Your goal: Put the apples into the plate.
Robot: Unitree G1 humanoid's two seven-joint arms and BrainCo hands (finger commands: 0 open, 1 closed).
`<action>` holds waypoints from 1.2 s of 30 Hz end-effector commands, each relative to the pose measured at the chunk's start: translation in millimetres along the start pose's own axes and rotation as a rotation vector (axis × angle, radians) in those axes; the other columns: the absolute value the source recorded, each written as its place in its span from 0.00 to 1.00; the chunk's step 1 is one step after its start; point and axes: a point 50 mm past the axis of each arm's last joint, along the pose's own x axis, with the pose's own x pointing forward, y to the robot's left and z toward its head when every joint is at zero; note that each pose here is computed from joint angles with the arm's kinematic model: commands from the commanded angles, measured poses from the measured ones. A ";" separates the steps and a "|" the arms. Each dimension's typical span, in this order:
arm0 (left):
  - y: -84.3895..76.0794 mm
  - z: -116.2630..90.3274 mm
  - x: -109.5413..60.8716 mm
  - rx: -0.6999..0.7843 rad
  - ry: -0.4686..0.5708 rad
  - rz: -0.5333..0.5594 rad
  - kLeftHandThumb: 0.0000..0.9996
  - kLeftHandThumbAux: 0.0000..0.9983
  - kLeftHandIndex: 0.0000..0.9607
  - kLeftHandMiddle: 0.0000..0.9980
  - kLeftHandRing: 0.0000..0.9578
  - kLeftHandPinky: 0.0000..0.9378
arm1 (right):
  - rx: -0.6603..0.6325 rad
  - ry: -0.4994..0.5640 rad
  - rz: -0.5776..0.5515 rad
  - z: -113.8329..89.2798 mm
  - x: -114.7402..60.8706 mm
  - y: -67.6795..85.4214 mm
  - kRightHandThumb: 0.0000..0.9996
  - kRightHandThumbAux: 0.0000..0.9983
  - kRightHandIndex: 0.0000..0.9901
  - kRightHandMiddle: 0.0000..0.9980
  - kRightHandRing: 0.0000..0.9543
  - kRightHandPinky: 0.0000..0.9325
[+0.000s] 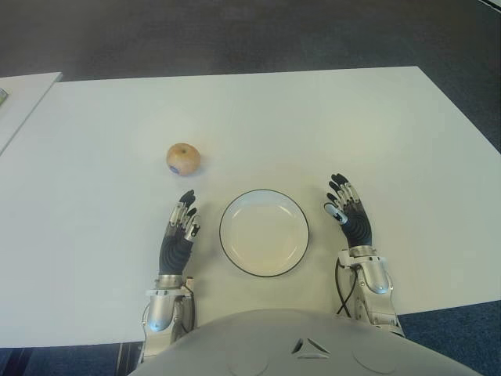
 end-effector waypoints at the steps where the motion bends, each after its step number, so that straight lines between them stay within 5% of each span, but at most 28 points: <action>1: 2.8 -21.5 -19.1 -0.005 0.159 0.000 0.02 0.46 0.00 0.00 0.00 0.00 | 0.055 0.262 -0.024 -43.1 -35.3 5.8 0.09 0.56 0.00 0.00 0.00 0.00; 26: 16.6 -15.3 -6.1 0.013 0.153 0.041 0.09 0.48 0.00 0.00 0.00 0.00 | 0.040 0.292 -0.022 -46.2 -35.0 5.3 0.08 0.57 0.00 0.00 0.00 0.00; 31: 58.6 61.1 25.1 0.430 -0.111 0.021 0.12 0.51 0.00 0.00 0.00 0.00 | 0.029 0.306 -0.004 -48.5 -33.0 4.3 0.08 0.57 0.00 0.00 0.00 0.00; 36: 89.5 95.3 44.1 0.906 -0.200 0.010 0.19 0.51 0.00 0.00 0.00 0.03 | 0.027 0.313 0.010 -50.4 -29.7 5.4 0.09 0.55 0.00 0.00 0.00 0.00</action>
